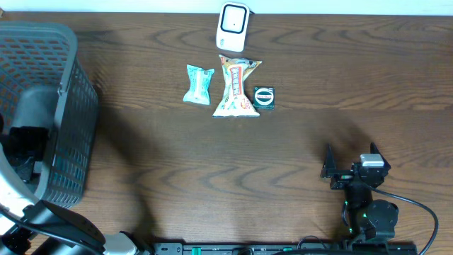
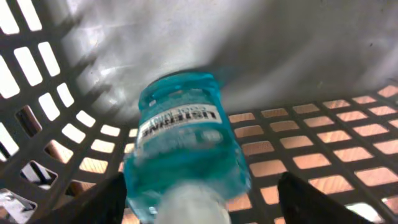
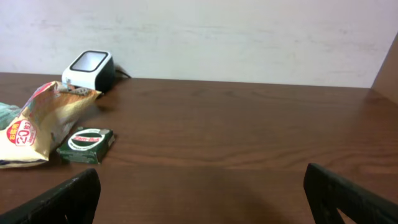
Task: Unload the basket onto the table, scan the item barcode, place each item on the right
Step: 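Grasp the Listerine bottle cap with the left gripper and lift it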
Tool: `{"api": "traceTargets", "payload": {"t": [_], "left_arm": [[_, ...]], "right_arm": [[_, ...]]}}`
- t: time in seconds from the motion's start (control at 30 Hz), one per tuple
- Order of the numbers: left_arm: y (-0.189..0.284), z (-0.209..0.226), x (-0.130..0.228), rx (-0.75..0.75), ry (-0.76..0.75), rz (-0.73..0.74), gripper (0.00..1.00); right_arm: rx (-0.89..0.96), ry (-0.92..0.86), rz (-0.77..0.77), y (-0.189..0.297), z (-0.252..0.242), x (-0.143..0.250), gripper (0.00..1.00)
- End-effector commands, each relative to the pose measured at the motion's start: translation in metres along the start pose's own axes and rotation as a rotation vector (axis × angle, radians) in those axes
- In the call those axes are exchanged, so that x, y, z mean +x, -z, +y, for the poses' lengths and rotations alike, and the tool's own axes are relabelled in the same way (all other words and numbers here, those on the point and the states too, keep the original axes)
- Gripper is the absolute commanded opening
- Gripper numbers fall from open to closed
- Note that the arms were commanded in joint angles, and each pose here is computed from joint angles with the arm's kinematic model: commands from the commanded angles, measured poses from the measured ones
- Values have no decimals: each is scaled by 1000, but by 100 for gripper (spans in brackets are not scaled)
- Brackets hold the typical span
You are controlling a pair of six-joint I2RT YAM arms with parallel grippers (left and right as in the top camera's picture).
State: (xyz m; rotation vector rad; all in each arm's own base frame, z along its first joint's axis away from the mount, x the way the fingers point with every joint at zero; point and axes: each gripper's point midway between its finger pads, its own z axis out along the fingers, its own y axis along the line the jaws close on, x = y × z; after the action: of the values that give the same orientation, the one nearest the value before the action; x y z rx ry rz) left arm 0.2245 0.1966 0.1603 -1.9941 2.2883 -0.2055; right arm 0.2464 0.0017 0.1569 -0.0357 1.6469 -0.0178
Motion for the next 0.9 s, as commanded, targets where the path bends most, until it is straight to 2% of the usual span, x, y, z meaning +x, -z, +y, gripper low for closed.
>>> {"api": "traceTargets", "payload": {"t": [0.0, 0.3, 0.7, 0.87], "left_arm": [[20, -10, -7, 34, -19, -40, 82], [28, -3, 4, 10, -13, -7, 83], [27, 4, 3, -29, -10, -18, 73], [18, 5, 3, -33, 12, -12, 72]], "right_arm": [[-9, 5, 0, 0, 2, 1, 99], [-9, 5, 0, 0, 2, 1, 99], [-9, 5, 0, 0, 2, 1, 99], [-9, 5, 0, 0, 2, 1, 99]]}}
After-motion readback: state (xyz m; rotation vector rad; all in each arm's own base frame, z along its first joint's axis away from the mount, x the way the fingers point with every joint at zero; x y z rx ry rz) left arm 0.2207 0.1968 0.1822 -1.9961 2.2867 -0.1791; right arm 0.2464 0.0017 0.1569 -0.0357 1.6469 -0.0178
